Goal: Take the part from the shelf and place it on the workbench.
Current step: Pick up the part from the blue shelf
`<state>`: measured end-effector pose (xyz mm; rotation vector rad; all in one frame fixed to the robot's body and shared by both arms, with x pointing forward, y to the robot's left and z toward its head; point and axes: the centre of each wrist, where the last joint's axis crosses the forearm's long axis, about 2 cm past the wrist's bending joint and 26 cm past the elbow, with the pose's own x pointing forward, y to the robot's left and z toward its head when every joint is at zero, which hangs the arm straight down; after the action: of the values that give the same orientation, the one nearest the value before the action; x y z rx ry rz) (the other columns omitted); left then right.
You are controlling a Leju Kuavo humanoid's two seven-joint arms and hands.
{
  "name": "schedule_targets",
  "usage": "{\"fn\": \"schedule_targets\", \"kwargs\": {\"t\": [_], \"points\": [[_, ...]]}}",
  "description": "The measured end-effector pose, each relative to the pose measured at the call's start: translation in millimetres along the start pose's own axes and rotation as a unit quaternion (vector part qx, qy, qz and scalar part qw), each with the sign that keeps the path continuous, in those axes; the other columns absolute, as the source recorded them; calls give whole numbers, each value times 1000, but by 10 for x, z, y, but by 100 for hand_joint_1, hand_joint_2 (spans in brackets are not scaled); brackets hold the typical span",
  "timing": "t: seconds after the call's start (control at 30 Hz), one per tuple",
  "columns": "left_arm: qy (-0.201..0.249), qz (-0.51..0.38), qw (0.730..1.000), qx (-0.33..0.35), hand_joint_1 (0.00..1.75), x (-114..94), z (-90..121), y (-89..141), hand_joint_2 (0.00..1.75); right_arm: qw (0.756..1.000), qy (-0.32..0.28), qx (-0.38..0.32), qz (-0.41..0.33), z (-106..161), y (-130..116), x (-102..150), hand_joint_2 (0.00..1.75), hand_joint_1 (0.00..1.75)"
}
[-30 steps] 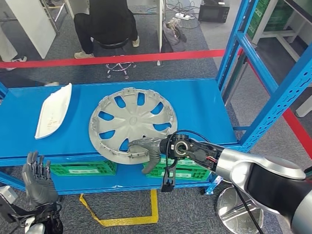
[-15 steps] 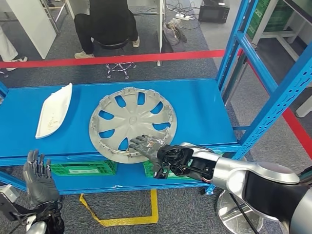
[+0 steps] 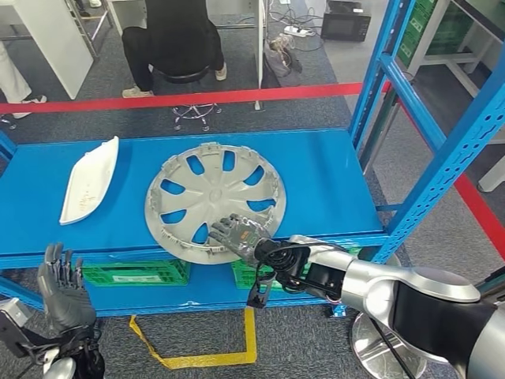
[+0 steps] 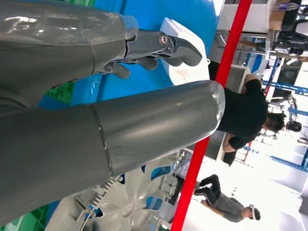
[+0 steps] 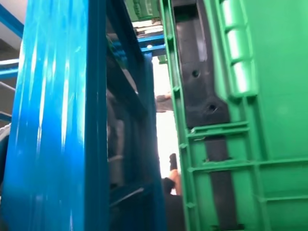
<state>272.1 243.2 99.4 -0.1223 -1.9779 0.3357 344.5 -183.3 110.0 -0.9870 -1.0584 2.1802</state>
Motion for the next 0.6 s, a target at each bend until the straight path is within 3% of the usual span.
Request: {"fn": "schedule_targets", "kwargs": {"t": [0.6], "points": [[1,6,1000,-12,0,-9,-3,-27,0,999,3,-10,-34,7,38,-7,175,175]]}}
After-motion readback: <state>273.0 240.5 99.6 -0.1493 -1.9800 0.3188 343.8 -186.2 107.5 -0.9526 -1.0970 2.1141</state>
